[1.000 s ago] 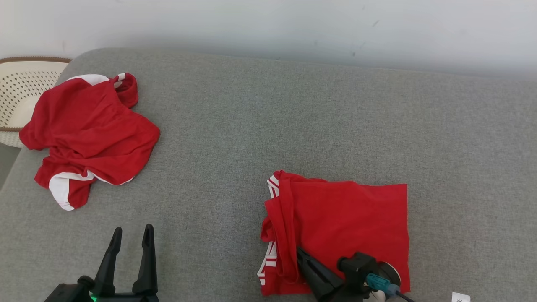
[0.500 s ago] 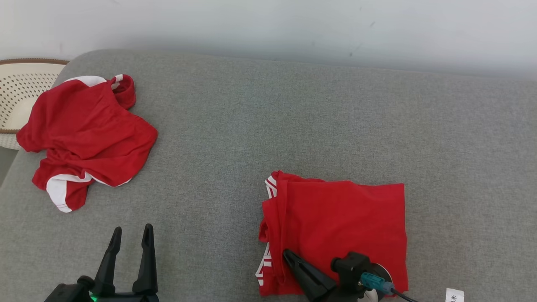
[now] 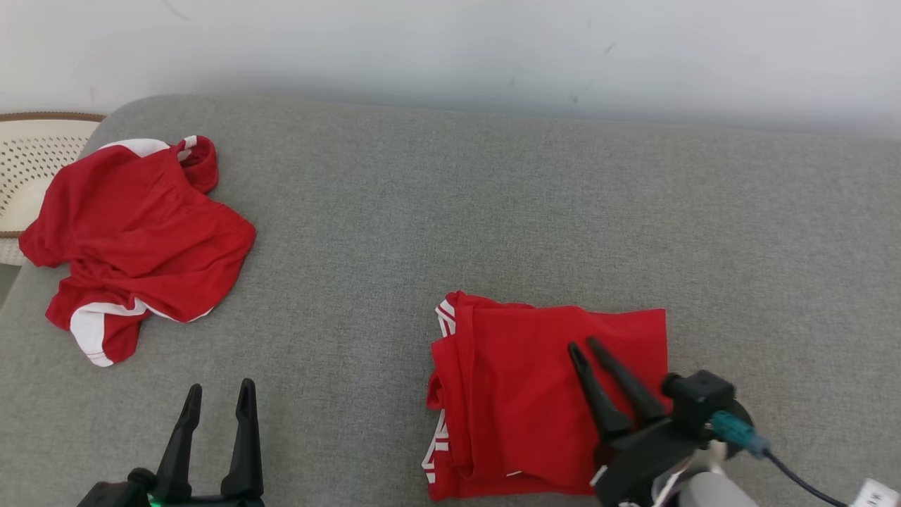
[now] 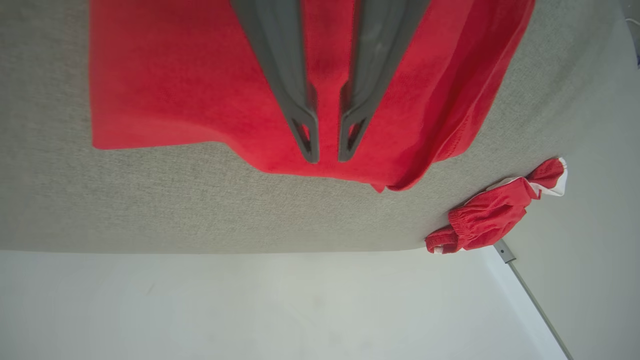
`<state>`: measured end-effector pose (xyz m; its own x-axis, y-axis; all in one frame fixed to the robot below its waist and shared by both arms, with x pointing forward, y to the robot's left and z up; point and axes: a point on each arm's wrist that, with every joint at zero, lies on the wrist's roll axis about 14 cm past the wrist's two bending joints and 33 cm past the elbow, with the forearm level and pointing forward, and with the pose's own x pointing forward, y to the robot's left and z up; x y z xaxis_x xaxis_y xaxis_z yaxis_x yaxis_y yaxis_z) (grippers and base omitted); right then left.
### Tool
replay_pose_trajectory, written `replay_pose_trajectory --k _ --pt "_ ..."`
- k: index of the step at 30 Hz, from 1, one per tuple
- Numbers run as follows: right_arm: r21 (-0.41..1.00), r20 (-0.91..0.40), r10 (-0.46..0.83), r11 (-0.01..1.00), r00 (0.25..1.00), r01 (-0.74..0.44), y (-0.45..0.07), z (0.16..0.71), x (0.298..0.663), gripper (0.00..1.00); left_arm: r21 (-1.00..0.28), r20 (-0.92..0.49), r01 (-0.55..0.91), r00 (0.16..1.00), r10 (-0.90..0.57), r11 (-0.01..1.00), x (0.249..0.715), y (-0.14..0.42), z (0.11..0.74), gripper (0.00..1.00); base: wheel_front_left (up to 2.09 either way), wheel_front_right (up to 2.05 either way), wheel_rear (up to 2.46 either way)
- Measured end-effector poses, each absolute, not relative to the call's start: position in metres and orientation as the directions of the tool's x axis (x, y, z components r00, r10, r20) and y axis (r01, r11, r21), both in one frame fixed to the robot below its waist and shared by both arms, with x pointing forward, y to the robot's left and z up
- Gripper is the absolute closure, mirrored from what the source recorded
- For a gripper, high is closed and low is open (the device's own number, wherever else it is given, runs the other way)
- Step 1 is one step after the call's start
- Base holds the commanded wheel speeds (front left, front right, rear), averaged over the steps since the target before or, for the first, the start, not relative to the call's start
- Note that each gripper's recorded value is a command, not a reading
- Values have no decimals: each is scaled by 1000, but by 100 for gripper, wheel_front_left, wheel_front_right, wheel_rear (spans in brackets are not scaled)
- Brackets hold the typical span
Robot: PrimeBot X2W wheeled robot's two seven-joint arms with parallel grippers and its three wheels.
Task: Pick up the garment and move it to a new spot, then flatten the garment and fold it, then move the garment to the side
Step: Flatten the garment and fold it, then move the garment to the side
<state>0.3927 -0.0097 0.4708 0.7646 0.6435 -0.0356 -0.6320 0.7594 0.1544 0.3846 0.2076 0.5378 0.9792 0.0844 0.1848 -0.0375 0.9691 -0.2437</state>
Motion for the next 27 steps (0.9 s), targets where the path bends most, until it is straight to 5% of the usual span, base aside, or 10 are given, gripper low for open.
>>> replay_pose_trajectory --k 14,27 --pt "121 -68 435 897 898 -425 -95 465 406 0 -210 223 -20 972 68 978 381 200 551 0 0 0 0" --pt "214 -216 433 895 875 -390 -95 423 398 0 -191 227 -19 972 63 981 378 198 552 0 0 0 0"
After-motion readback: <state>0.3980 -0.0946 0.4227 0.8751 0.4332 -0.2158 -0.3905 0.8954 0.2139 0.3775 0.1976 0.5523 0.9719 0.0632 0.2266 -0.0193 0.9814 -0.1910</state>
